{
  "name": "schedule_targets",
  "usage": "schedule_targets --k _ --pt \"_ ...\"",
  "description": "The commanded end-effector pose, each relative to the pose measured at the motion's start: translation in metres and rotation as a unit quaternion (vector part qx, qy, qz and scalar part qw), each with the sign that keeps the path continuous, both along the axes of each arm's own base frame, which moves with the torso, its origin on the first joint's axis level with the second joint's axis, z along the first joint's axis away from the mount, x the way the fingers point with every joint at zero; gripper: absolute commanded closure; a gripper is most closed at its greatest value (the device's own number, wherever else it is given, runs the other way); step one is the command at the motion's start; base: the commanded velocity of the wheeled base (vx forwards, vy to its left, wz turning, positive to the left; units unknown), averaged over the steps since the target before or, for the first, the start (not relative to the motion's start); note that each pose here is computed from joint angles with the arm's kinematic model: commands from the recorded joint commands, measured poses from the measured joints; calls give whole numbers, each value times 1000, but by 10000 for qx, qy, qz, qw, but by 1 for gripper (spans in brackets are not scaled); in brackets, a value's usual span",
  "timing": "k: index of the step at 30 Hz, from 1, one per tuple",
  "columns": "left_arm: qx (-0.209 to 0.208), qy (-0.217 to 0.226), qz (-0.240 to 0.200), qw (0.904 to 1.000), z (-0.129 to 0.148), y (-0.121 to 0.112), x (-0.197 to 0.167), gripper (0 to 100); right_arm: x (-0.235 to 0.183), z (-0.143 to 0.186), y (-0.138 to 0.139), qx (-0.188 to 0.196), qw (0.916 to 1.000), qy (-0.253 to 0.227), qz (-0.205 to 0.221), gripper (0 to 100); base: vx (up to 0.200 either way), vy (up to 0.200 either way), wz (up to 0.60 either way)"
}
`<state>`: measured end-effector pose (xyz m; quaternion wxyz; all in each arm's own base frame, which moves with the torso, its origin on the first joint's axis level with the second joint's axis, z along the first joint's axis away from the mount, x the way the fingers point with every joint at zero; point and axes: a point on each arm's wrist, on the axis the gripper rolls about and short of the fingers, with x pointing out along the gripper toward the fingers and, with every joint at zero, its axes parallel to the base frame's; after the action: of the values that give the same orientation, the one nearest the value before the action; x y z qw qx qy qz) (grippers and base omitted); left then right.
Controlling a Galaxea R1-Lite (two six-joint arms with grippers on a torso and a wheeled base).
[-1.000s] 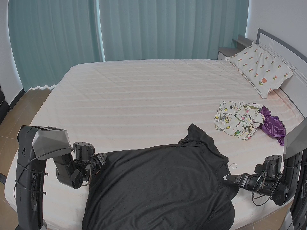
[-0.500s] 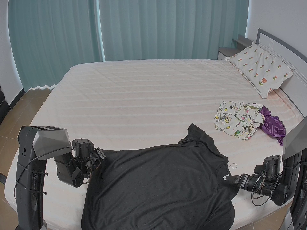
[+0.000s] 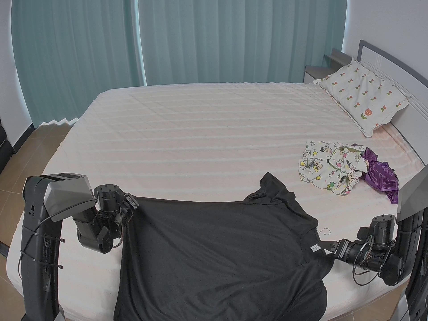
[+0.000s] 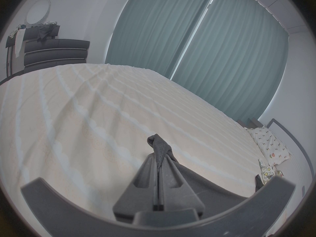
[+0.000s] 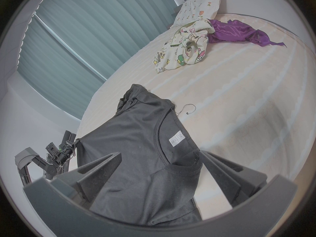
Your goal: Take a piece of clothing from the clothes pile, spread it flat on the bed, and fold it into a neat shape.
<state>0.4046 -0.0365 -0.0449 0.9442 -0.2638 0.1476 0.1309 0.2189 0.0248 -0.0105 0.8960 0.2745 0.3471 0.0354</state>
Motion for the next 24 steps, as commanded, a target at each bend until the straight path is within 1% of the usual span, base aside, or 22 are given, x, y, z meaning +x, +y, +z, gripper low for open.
schedule_targets --k 1,2,3,5,6,7,10,12,14,15,16,20,21,22,24 --pt "-9 -22 62 10000 -7 3 6 100 0 8 -1 24 9998 -205 -30 0 0 0 0" --pt "-18 -15 96 10000 -7 7 6 100 3 12 -2 53 9994 -338 -56 0 0 0 0" --pt "-18 -15 96 10000 -7 7 6 100 3 13 -3 54 9993 -354 -63 0 0 0 0" --pt "-31 -16 145 9999 -7 11 6 100 15 22 -2 356 9970 -644 -226 0 0 0 0" --pt "-31 -16 145 9999 -7 11 6 100 15 22 -2 356 9970 -644 -226 0 0 0 0" --pt "-40 -17 164 9999 -7 13 6 0 31 27 5 713 9931 -877 -315 0 0 0 0" --pt "-73 6 170 9998 -9 13 5 0 48 26 10 738 9918 -1016 -245 0 0 0 0" --pt "-105 17 159 9998 -9 12 4 0 60 21 13 724 9925 -964 -221 0 0 0 0" --pt "-234 0 200 9995 -9 12 4 0 85 21 23 715 9931 -921 -153 0 0 0 0" --pt "-262 2 211 9994 -9 12 3 0 91 20 24 716 9934 -881 -152 0 0 0 0" --pt "-325 -10 236 9992 -8 12 3 0 101 18 26 716 9943 -770 -152 0 0 0 0" --pt "-690 28 263 9973 -4 12 -5 0 134 12 45 778 9958 -471 -97 0 0 0 0" --pt "-799 41 201 9966 0 13 -9 0 140 12 51 816 9956 -443 -81 0 0 0 0" --pt "-943 76 89 9955 4 12 -14 0 140 12 51 816 9956 -443 -81 0 0 0 0" --pt "-1137 153 -44 9934 8 12 -22 0 151 11 69 824 9959 -377 33 0 0 0 0"
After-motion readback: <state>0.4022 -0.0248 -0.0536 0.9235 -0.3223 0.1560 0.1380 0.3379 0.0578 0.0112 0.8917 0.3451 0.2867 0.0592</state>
